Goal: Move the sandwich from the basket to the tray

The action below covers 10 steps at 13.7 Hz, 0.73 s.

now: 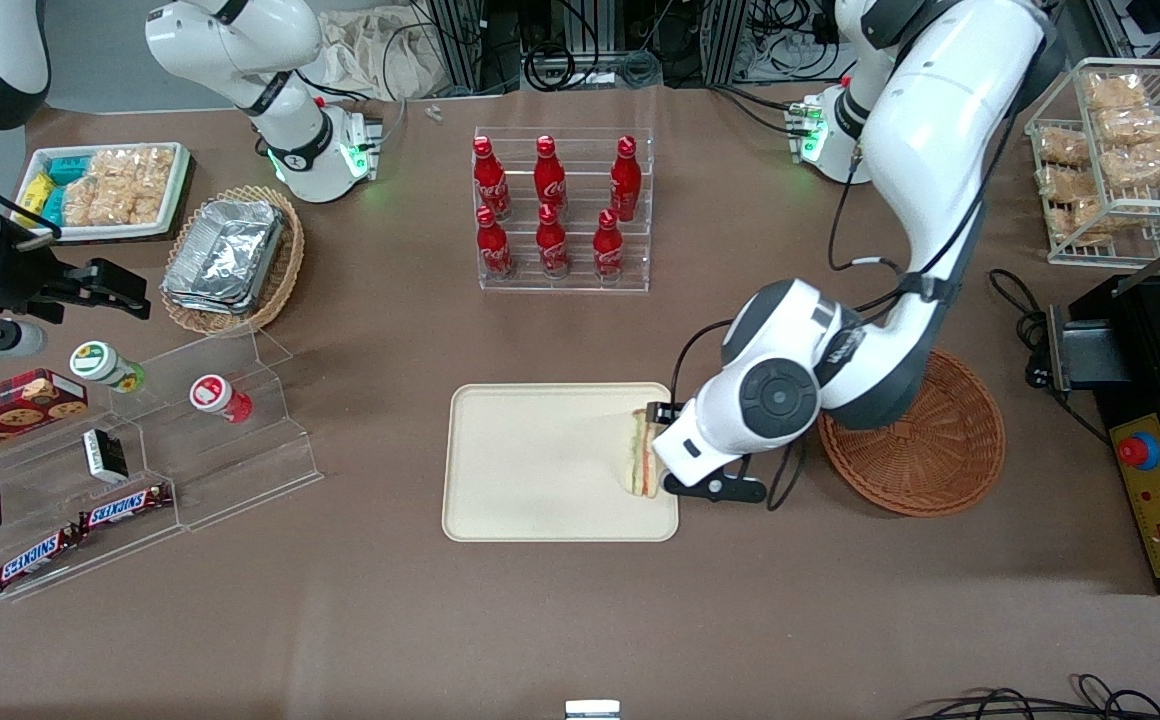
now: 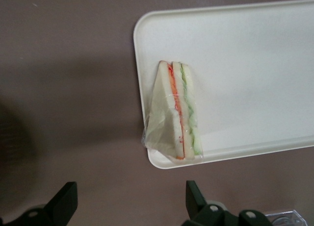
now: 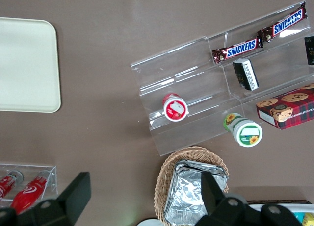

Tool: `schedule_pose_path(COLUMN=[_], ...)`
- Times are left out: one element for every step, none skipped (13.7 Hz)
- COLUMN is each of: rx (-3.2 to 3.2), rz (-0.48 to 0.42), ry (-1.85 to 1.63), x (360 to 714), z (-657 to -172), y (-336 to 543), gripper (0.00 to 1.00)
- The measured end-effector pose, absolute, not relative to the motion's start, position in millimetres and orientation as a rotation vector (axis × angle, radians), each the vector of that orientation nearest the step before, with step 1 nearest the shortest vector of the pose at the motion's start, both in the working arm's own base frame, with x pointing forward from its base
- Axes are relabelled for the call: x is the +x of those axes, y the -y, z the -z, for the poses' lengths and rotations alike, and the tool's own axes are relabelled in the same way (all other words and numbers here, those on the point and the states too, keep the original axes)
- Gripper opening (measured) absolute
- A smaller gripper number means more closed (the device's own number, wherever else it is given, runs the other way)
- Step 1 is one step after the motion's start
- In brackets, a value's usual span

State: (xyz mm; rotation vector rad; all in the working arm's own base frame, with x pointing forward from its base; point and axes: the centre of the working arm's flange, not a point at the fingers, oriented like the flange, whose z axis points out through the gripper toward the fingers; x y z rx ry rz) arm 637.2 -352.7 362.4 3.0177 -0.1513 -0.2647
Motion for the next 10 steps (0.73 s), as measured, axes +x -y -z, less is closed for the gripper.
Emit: schedule_pose_path(rx=[3.025, 3.034, 3.046, 3.060, 3.070, 3.075, 3.077, 3.078, 3.078, 3.081], rz=[0.259, 0.255, 0.256, 0.260, 0.252, 0.225, 0.191, 0.154, 0.120, 0.090], ry=[0.142, 0.131, 0.115, 0.091, 0.057, 0.026, 0.007, -0.003, -0.011, -0.025], x=[637.2, 636.6, 635.8, 635.4, 636.4, 638.9, 641.5, 643.0, 642.9, 641.5], z=[-378.9, -395.4, -413.3, -432.1, -452.2, -474.5, -494.8, -514.1, -531.4, -545.5], y=[344.9, 336.6, 325.0, 309.7, 290.7, 267.3, 243.7, 219.5, 196.8, 176.7], gripper=[0.99, 0.99, 0.99, 0.99, 0.99, 0.99, 0.99, 0.99, 0.99, 0.99])
